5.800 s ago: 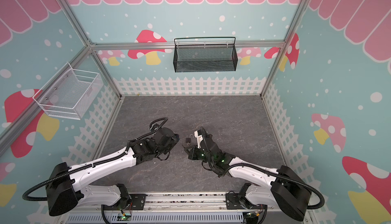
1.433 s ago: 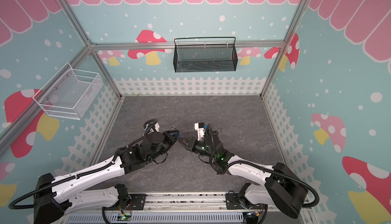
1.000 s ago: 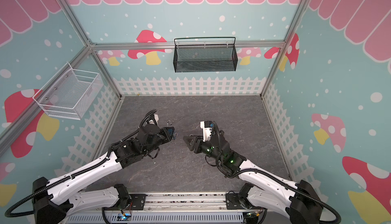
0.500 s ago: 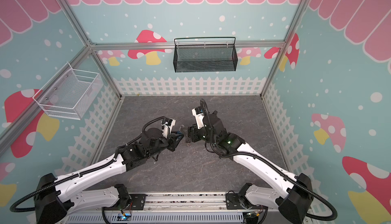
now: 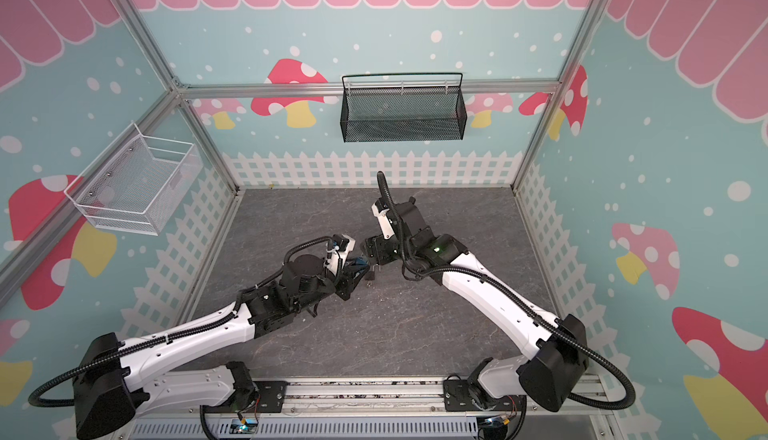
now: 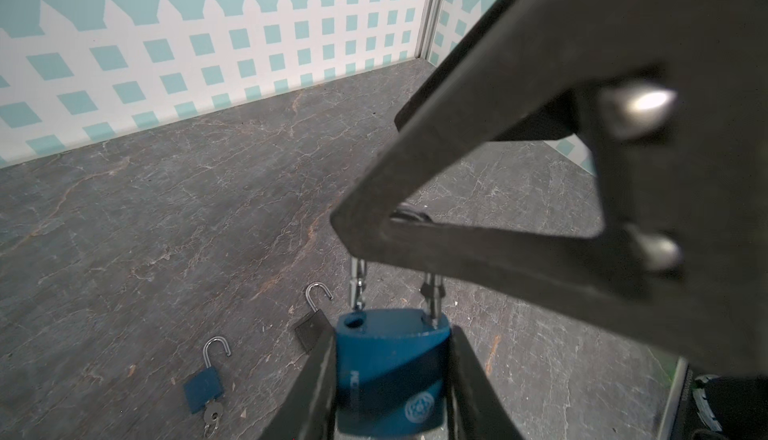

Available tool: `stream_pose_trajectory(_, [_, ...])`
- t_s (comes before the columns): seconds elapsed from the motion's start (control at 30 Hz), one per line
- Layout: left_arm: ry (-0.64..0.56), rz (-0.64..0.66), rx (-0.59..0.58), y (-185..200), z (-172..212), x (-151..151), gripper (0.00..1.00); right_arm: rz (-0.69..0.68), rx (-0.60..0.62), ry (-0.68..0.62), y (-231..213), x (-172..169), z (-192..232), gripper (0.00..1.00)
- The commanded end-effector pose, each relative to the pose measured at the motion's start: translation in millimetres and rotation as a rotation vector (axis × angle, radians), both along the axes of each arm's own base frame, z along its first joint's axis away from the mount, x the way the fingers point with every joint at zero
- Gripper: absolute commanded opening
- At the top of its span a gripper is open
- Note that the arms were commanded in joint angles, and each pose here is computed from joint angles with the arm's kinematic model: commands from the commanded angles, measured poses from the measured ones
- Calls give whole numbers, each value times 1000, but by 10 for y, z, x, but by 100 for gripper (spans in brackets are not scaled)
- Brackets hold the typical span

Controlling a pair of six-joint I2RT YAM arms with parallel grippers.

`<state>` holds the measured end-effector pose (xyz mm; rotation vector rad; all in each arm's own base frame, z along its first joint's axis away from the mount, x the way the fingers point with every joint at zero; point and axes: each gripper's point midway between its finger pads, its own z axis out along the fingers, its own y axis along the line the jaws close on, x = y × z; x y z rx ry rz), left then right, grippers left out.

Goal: Unlock with the key

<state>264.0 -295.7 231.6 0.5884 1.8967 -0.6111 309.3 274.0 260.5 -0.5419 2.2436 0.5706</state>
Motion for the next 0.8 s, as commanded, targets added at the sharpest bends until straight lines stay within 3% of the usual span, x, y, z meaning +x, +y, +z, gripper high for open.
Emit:
stream_pose_trajectory(0.0, [-61, -23, -11, -46, 102, -2, 0, 19, -81, 14, -52, 25, -64, 81])
stream_pose_trajectory(0.33, [-64, -37, -3, -34, 28, -44, 0, 11, -117, 56, -155, 132, -110, 83])
stream_pose_trajectory(0.77, [-81, -46, 7, -14, 31, -69, 0, 112, -94, 77, -167, 55, -114, 82])
